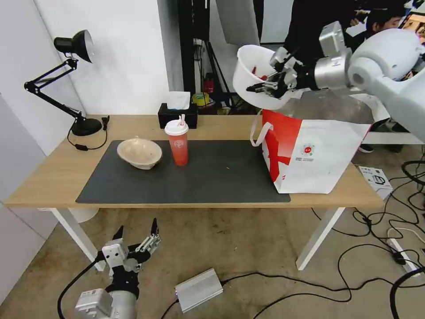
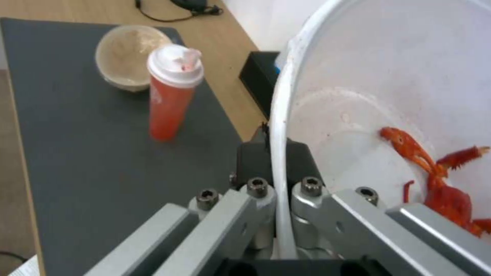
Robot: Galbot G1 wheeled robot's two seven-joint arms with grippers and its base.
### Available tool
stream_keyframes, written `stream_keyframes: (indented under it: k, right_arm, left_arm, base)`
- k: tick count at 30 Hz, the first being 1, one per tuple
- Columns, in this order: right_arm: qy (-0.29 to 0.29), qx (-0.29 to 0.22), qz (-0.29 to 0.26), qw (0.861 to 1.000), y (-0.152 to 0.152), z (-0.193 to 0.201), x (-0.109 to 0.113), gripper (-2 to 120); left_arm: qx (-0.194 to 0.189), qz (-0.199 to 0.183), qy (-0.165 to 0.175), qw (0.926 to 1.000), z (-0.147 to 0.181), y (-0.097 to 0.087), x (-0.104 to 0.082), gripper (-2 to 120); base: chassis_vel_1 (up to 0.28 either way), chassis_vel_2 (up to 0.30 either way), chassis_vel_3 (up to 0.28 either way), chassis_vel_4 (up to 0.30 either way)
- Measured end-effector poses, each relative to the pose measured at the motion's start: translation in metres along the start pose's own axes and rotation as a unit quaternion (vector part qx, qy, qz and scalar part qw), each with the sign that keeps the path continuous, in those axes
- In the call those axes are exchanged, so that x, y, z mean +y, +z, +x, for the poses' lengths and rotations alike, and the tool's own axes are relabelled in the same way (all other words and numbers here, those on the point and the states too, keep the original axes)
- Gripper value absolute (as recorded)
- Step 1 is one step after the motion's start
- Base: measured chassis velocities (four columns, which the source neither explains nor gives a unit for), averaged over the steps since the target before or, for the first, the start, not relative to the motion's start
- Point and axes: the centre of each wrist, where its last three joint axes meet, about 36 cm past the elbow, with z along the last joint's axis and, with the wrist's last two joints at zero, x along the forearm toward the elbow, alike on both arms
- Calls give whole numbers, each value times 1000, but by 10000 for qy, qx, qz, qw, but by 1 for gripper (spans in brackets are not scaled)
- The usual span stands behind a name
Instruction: Pick up the trash from the table and place it into the takeout bag.
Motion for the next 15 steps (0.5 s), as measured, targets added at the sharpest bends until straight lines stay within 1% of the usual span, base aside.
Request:
stream_keyframes:
  k: [8,15]
  right_arm:
    - [162,16,-158,9997,14,15,-9,0]
    - [310,72,-394,9987,40,30,-12,0]
  left_arm:
    - [26,-24,0,10000,1,0,1,100]
    - [42,-35,15,10000,3,0,-1,100]
  base:
    - [0,0,0,0]
    - [0,0,0,0]
